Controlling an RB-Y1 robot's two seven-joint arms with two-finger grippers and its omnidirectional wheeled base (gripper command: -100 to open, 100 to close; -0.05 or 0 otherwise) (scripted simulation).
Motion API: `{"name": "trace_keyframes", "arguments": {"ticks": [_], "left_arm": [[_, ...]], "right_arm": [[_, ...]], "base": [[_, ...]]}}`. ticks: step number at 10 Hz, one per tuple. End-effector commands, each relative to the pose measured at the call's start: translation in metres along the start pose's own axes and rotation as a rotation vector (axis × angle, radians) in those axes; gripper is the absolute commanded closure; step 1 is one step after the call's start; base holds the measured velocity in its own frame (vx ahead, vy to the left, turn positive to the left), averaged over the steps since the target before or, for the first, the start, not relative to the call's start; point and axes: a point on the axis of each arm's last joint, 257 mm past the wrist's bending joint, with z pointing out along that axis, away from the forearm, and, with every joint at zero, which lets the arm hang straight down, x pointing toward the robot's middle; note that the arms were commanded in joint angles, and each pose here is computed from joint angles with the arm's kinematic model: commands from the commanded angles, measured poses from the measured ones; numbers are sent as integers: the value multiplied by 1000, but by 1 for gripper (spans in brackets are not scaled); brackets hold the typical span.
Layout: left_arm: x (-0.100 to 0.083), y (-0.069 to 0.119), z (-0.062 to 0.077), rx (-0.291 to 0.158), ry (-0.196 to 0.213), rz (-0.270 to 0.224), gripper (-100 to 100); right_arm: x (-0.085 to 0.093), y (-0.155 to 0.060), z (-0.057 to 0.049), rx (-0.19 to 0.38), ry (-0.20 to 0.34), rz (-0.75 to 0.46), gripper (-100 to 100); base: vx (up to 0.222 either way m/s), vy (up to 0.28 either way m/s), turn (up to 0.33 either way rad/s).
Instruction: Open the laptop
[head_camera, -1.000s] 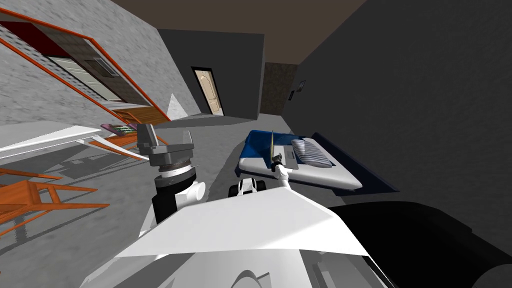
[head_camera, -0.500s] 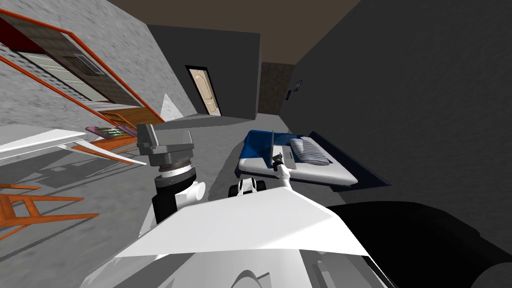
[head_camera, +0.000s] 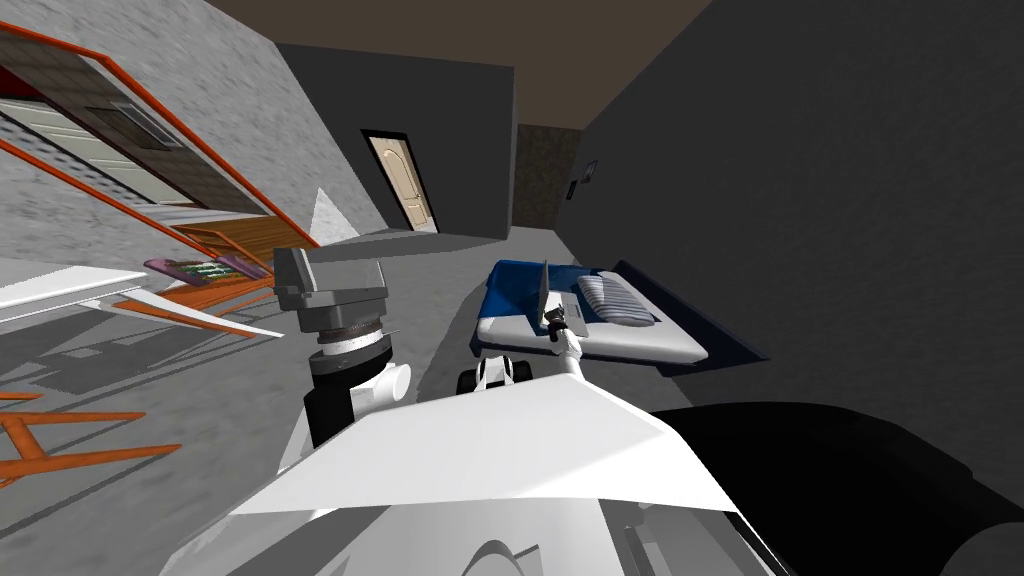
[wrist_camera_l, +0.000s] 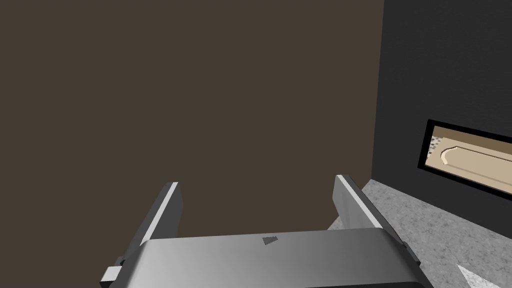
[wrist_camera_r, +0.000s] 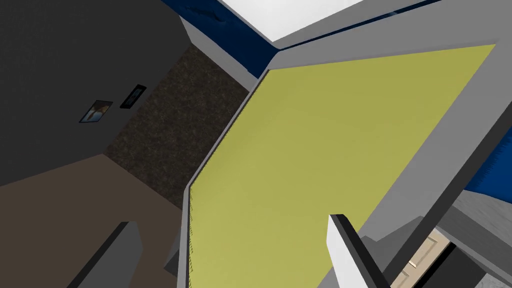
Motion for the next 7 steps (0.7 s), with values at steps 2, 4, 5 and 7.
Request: {"name": "trace_keyframes", "arguments": {"ticks": [2,4,5,7], "left_arm": [[0,0,0,0,0,0,0],[0,0,0,0,0,0,0],[0,0,0,0,0,0,0],[0,0,0,0,0,0,0]], "right_arm": [[-14,-2,3,-4,-63,9,-100],[-10,-18,1,22,-86,9,-100],[-16,-17,1,17,-109,-14,-100],[-23,-15,0,10,-137,-28,-100]], "base": [[12,28,-110],[28,78,-69],[7,18,31],[-3,-7,-5]]}}
